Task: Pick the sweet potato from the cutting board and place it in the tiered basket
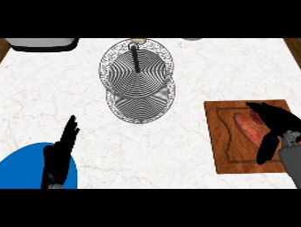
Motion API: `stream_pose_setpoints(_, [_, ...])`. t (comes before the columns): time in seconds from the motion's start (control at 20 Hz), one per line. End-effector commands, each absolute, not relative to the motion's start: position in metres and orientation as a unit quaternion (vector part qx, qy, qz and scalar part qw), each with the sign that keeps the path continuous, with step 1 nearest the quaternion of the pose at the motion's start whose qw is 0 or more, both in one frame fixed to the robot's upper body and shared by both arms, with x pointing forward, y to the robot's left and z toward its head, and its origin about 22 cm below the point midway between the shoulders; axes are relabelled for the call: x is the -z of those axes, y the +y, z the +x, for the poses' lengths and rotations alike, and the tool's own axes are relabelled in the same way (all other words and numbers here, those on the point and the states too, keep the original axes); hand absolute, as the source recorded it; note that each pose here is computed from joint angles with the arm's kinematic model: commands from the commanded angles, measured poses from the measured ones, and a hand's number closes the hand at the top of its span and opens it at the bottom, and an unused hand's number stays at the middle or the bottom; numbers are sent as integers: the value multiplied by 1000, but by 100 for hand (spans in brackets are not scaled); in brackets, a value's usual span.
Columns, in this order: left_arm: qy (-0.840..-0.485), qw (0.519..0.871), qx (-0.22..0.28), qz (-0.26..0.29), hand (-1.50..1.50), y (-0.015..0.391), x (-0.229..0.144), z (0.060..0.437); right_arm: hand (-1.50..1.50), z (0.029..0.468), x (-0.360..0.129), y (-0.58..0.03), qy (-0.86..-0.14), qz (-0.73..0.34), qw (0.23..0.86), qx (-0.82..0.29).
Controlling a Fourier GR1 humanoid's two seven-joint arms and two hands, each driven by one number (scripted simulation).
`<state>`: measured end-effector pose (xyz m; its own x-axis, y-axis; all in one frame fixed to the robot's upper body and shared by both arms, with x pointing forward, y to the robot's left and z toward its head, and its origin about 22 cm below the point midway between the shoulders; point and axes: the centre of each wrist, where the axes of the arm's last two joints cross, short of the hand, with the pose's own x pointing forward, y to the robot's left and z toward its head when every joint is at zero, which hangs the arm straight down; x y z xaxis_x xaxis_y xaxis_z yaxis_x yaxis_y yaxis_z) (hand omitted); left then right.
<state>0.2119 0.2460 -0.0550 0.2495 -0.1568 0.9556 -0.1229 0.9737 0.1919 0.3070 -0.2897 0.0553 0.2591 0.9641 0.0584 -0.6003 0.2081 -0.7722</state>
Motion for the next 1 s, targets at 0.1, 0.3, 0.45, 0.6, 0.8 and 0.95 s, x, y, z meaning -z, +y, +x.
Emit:
stream_pose_setpoints(0.1, [-598,793,10,115,0,266,58,204,-150,317,-42,-290,-271,-311,738,-534])
stream_pose_setpoints(0.3, [-607,785,9,122,0,239,50,219,150,300,-16,-298,-276,-309,735,-537])
stream_pose_setpoints(0.45, [-606,788,12,109,0,250,50,206,150,318,-23,-305,-295,-300,719,-553])
stream_pose_setpoints(0.6, [-605,787,8,122,0,252,48,214,150,293,-10,-296,-312,-291,719,-548])
stream_pose_setpoints(0.8, [-598,794,4,107,0,229,59,209,150,313,-14,-304,-336,-333,657,-587])
stream_pose_setpoints(0.95, [-604,788,14,116,0,238,62,199,150,303,-17,-250,-388,-318,615,-609])
